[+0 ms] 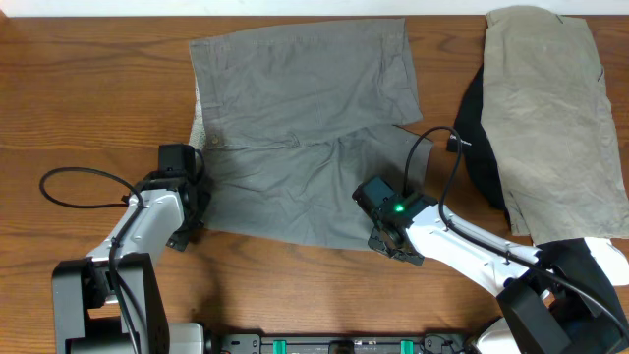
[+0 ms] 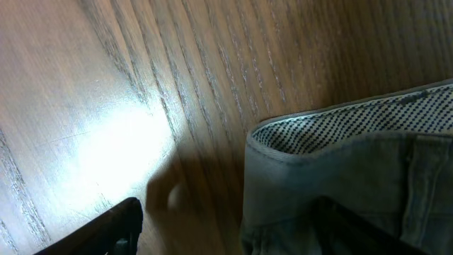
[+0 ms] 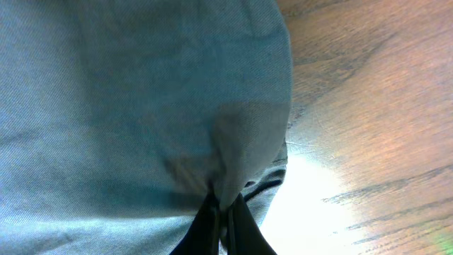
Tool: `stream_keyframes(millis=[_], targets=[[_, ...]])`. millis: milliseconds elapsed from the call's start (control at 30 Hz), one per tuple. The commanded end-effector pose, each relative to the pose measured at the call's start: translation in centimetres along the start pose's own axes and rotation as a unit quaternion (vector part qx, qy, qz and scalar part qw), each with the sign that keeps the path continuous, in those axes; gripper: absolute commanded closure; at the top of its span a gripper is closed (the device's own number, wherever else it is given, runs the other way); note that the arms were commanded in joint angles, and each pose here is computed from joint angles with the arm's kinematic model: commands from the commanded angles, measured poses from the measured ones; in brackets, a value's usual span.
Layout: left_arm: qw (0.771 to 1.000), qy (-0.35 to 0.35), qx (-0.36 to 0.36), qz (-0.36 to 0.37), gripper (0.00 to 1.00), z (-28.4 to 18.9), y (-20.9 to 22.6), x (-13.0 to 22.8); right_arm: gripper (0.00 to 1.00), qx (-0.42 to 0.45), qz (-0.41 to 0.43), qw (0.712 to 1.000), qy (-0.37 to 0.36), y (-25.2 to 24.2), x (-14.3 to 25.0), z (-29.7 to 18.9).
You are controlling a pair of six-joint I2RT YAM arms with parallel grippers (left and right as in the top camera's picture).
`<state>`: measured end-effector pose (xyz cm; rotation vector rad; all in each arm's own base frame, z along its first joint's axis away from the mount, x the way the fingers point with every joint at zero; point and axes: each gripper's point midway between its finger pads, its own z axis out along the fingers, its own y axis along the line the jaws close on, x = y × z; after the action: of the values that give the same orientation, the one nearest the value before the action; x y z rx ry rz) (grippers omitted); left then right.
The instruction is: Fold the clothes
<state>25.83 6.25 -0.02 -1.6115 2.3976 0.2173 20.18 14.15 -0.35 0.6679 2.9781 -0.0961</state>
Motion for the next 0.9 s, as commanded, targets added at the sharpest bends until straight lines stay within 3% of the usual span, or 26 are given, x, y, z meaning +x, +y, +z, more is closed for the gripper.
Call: stream_keyframes(millis=[0, 100, 167, 467, 533, 567, 667, 700, 833, 867], targets=[[1.0, -0.005, -0.016, -0.004, 0.29, 0.3, 0.8, -0.1, 0.99, 0.02, -0.009, 1.0, -0.01, -1.1, -0.4, 0.4], [1.0, -0.006, -0.014, -0.004, 0.48, 0.3, 0.7, -0.2, 0.99, 0.022, 0.017, 1.0, -0.012, -1.7, -1.5, 0.5], [1.0, -0.006, -0.014, -0.004, 0.53, 0.3, 0.7, -0.2, 0.98, 0.02, 0.042, 0.999, -0.006, -2.1, -2.4, 0.5], [1.0, 0.013, -0.005, -0.023, 0.53, 0.3, 0.4, 0.5, 0.98, -0.005, 0.178, 0.984, 0.019, -4.7, -6.5, 1.1], [0.999, 0.032, 0.004, -0.028, 0.62, 0.3, 0.0, 1.1, 0.98, -0.019, 0.195, 0.98, 0.016, -4.7, -7.4, 1.2], [0.999, 0.042, 0.009, -0.028, 0.71, 0.2, -0.2, 1.5, 0.98, -0.027, 0.203, 0.979, 0.013, -4.6, -7.9, 1.2], [0.997, 0.059, 0.017, -0.037, 0.74, 0.2, -0.4, 2.0, 0.99, -0.049, 0.21, 0.977, -0.004, -3.9, -9.1, 1.2], [0.997, 0.064, 0.02, -0.039, 0.73, 0.1, -0.5, 2.2, 0.98, -0.055, 0.21, 0.976, -0.008, -3.7, -9.4, 1.1], [0.993, 0.101, 0.037, -0.04, 0.27, -0.1, -1.2, 3.5, 0.98, -0.08, 0.206, 0.975, -0.028, -2.6, -10.5, 0.9], [0.991, 0.115, 0.044, -0.045, 0.2, -0.2, -1.5, 3.9, 0.98, -0.083, 0.201, 0.976, -0.031, -2.5, -10.6, 0.9]])
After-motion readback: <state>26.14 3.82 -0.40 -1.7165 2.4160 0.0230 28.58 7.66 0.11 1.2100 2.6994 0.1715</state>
